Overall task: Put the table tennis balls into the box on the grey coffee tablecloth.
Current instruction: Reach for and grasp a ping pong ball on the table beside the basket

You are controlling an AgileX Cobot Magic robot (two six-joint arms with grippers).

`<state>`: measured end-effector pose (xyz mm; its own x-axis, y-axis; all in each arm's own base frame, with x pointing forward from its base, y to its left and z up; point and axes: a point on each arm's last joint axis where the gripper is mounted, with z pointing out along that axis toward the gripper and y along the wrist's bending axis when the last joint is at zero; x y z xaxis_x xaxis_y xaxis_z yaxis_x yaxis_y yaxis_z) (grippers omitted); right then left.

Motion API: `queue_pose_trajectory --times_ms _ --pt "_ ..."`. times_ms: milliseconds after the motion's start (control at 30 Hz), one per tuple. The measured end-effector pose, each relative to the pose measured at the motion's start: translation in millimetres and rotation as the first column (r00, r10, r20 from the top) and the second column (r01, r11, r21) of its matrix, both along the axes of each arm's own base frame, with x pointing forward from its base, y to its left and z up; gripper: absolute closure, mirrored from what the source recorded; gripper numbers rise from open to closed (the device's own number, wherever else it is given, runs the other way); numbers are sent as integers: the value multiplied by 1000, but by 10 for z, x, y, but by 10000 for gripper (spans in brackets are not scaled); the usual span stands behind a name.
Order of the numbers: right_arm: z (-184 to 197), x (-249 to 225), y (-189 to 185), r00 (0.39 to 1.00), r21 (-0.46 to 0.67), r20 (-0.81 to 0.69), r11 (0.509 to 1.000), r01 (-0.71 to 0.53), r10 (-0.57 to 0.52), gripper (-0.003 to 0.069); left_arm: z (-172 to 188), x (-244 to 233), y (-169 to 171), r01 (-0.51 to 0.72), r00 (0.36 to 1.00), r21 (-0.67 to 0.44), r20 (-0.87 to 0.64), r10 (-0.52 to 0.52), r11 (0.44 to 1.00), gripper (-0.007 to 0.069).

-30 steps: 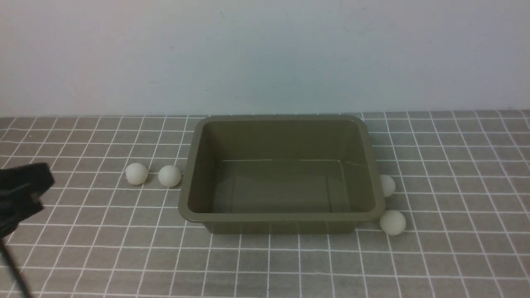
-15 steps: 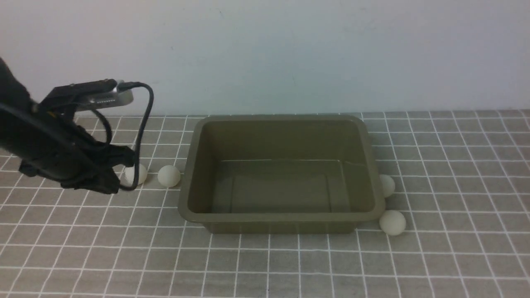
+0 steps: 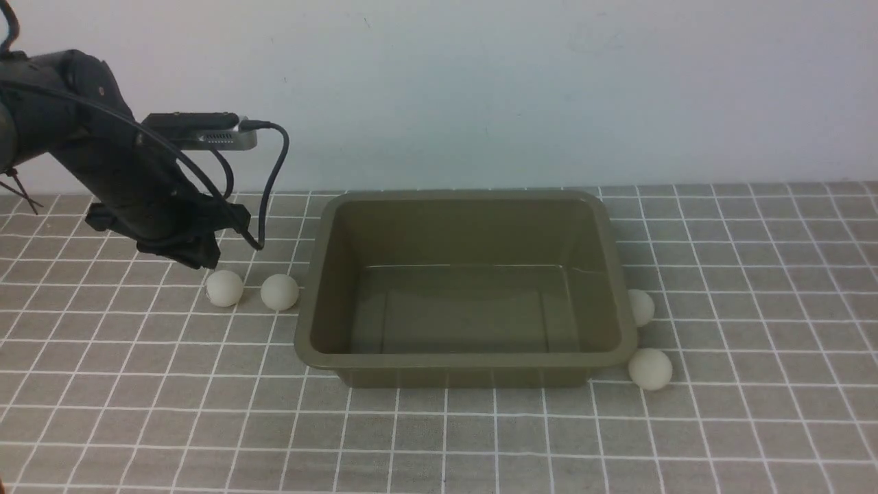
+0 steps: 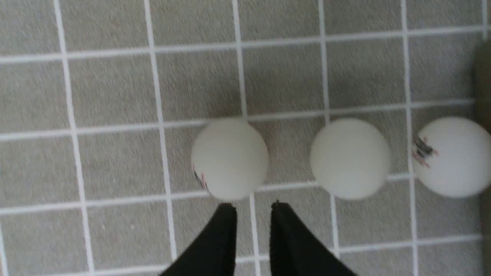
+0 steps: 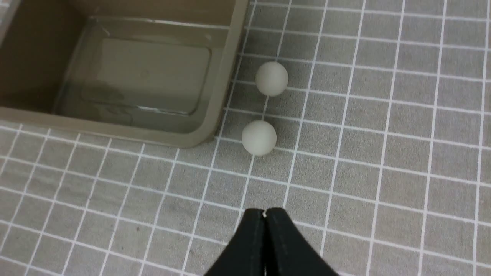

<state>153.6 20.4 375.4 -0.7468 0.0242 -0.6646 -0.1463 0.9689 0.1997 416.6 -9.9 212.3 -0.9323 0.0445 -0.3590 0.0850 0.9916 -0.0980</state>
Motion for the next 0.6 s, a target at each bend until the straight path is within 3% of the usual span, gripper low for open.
queue_pose_trajectory --times_ms 167,333,467,600 --pt "11 8 1 1000 5 12 1000 3 -3 673 -321 138 16 -21 1000 10 6 21 1000 244" --pt "13 9 2 1000 6 14 1000 4 -4 673 -506 180 23 -35 999 14 -16 35 999 118" --pt "17 11 1 1000 5 17 1000 4 -4 673 -624 213 38 -34 999 32 -18 34 999 136" --pt "17 11 1 1000 5 17 1000 4 -4 673 -730 222 41 -33 999 35 -41 35 999 287"
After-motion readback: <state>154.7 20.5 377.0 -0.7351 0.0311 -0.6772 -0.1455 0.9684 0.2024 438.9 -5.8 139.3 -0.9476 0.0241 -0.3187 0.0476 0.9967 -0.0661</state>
